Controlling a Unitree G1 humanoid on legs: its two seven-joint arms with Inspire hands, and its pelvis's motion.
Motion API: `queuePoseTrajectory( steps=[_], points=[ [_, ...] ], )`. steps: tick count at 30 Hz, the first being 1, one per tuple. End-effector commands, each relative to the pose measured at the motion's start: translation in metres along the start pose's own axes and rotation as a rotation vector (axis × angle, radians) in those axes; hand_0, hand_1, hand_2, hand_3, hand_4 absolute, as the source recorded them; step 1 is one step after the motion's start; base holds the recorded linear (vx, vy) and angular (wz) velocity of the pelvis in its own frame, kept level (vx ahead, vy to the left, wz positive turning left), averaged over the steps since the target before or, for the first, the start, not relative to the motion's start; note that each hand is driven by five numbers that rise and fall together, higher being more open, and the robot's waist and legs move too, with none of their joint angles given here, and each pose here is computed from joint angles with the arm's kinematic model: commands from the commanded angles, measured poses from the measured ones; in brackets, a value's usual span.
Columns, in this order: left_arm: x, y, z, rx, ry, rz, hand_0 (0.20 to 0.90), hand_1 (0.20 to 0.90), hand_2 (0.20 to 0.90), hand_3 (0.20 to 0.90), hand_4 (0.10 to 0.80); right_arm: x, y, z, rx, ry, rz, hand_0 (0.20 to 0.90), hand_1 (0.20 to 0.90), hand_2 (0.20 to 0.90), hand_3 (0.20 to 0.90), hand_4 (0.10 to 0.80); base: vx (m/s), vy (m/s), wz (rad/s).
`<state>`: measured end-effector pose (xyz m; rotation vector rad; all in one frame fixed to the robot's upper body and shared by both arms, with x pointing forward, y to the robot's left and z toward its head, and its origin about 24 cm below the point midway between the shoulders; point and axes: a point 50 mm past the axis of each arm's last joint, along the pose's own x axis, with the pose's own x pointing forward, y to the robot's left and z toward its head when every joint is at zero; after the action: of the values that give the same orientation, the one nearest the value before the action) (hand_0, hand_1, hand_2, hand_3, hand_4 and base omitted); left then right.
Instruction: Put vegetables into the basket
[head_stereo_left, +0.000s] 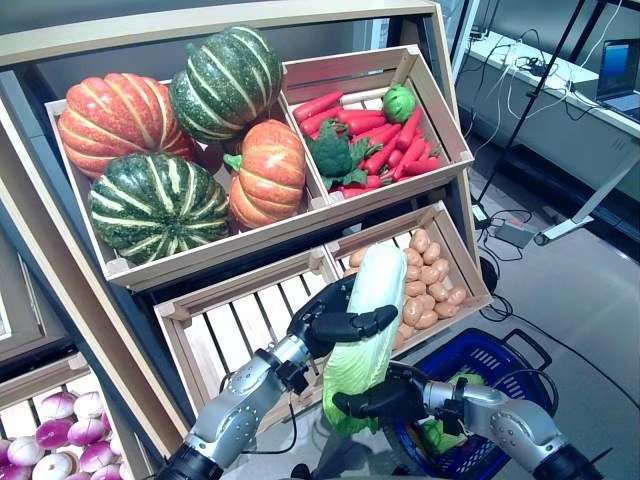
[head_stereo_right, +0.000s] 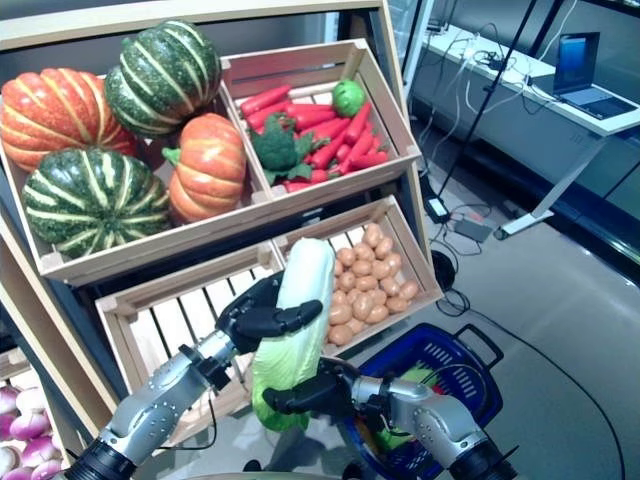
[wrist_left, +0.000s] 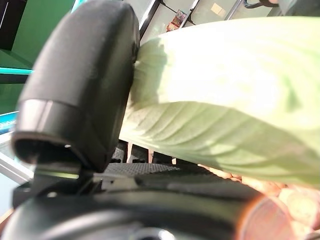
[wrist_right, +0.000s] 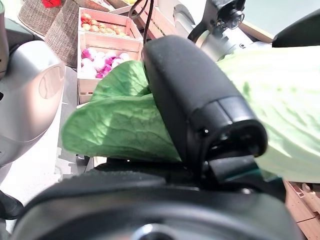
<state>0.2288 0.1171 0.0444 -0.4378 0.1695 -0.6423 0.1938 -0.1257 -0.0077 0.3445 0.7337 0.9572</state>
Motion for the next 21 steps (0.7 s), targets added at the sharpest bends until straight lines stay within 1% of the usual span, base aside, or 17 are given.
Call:
queuePoseTrajectory(
  steps=[1,7,8,9,10,21],
  points=[
    [0.0220,-0.0333,0.0536,0.083,-0.267,-0.235,0.300,0.300,0.300,0.300,0.400,0.0030,0.0208,0.0316,-0.019,-0.166,0.162,0.300,0.300,0.300,0.300,0.400,0.000,0.000,0.00],
    [0.0221,-0.0337,0.0537,0.072,-0.265,-0.240,0.300,0.300,0.300,0.300,0.400,0.0032,0.0208,0.0336,-0.019,-0.172,0.164,0.300,0.300,0.300,0.300,0.400,0.000,0.000,0.00],
    [0.0223,-0.0334,0.0532,0.068,-0.263,-0.238,0.389,0.389,0.389,0.389,0.460,0.0031,0.0204,0.0334,-0.018,-0.175,0.163,0.300,0.300,0.300,0.300,0.400,0.000,0.000,0.00],
    [0.0221,-0.0332,0.0527,0.063,-0.261,-0.235,0.735,0.735,0.735,0.735,0.690,0.0030,0.0204,0.0334,-0.017,-0.178,0.162,0.300,0.300,0.300,0.300,0.400,0.000,0.000,0.00],
    [0.0217,-0.0328,0.0526,0.055,-0.260,-0.227,0.900,0.900,0.900,0.900,0.800,0.0029,0.0202,0.0336,-0.016,-0.180,0.163,0.300,0.300,0.300,0.300,0.400,0.000,0.000,0.00],
    [0.0218,-0.0319,0.0524,0.065,-0.255,-0.232,0.900,0.900,0.900,0.900,0.800,0.0026,0.0184,0.0338,-0.007,-0.195,0.143,0.300,0.300,0.300,0.300,0.400,0.000,0.000,0.00]
  ],
)
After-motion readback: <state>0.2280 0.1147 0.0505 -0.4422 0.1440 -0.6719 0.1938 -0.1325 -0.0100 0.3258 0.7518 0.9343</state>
